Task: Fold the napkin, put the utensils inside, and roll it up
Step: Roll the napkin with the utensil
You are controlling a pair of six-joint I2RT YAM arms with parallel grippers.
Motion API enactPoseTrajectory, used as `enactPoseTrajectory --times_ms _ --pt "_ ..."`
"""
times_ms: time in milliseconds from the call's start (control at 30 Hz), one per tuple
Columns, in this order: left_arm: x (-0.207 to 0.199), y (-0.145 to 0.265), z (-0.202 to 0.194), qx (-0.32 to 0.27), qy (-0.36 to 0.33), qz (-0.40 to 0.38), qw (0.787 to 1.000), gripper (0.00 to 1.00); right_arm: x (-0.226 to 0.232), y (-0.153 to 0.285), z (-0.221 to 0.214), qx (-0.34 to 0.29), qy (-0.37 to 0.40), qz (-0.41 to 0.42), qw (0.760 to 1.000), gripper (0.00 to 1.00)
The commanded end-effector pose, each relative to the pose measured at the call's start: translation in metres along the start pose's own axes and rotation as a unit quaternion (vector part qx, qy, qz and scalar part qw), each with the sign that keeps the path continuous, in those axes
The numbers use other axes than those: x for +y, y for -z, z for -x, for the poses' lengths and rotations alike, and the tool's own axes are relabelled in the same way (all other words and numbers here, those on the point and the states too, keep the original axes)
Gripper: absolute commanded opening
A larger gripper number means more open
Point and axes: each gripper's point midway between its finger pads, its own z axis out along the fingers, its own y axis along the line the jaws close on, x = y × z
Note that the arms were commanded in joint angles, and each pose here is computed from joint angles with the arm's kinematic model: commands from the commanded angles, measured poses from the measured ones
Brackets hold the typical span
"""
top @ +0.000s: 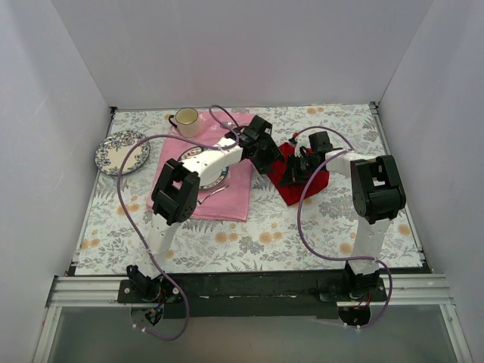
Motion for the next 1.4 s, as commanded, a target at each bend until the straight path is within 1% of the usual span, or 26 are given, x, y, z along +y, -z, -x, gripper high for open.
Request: enactPoseTrajectory --times_ms 0,33,100,133,300,333,500,533,567,633,733,800,833,867,1000,1100,1133,1200,1367 --pt "0.013 -0.010 0.012 -0.039 0.055 0.066 0.996 0.49 -0.041 -0.001 -0.049 0.071 -0.022 -0.095 0.993 0.01" --pt "0.022 -0.020 0.012 -0.041 0.062 0.084 0.994 0.49 -0.041 0.000 -0.049 0.071 -0.022 -0.096 0.993 0.01" --pt "0.023 -0.022 0.012 -0.038 0.076 0.096 0.992 0.49 -0.041 0.000 -0.049 0.071 -0.021 -0.097 0.993 0.01" --pt "0.029 -0.027 0.015 -0.052 0.079 0.108 0.990 0.49 -0.041 0.000 -0.050 0.071 -0.021 -0.097 0.993 0.01" --pt "0.035 -0.040 0.016 -0.055 0.093 0.118 0.987 0.47 -0.041 0.000 -0.050 0.071 -0.020 -0.096 0.993 0.01" --pt "0.042 -0.044 0.014 -0.052 0.094 0.130 0.986 0.47 -0.040 0.000 -0.050 0.072 -0.018 -0.096 0.993 0.01" --pt "0.060 -0.043 0.018 -0.072 0.097 0.161 0.980 0.44 -0.041 0.001 -0.049 0.072 -0.016 -0.098 0.992 0.01" --pt "0.055 -0.042 0.020 -0.078 0.079 0.149 0.983 0.44 -0.041 0.002 -0.050 0.072 -0.016 -0.099 0.992 0.01" --pt "0.051 -0.037 0.026 -0.097 0.063 0.146 0.983 0.44 -0.041 0.001 -0.050 0.072 -0.016 -0.098 0.992 0.01" --pt "0.041 -0.034 0.029 -0.106 0.021 0.133 0.985 0.43 -0.041 0.002 -0.050 0.073 -0.016 -0.098 0.992 0.01" --pt "0.040 -0.024 0.031 -0.126 -0.003 0.140 0.982 0.44 -0.040 0.001 -0.050 0.073 -0.012 -0.096 0.993 0.01" --pt "0.037 -0.014 0.028 -0.129 -0.002 0.139 0.982 0.45 -0.041 0.001 -0.050 0.073 -0.014 -0.097 0.993 0.01" --pt "0.044 -0.014 0.025 -0.125 0.003 0.148 0.981 0.46 -0.041 0.001 -0.049 0.073 -0.013 -0.097 0.993 0.01" --pt "0.044 -0.011 0.023 -0.127 0.010 0.148 0.981 0.46 -0.041 0.001 -0.049 0.075 -0.014 -0.098 0.992 0.01" --pt "0.045 -0.003 0.027 -0.142 0.012 0.155 0.978 0.47 -0.041 0.001 -0.050 0.077 -0.013 -0.098 0.992 0.01" --pt "0.041 -0.012 0.026 -0.135 0.012 0.152 0.979 0.47 -0.041 0.001 -0.049 0.076 -0.012 -0.098 0.992 0.01" --pt "0.045 -0.020 0.023 -0.125 0.012 0.158 0.979 0.47 -0.042 0.001 -0.049 0.076 -0.011 -0.099 0.992 0.01" --pt "0.036 -0.024 0.024 -0.122 0.010 0.146 0.982 0.48 -0.042 0.002 -0.049 0.077 -0.011 -0.100 0.992 0.01" --pt "0.041 -0.039 0.022 -0.116 0.016 0.150 0.982 0.48 -0.044 0.004 -0.048 0.077 -0.007 -0.109 0.991 0.01"
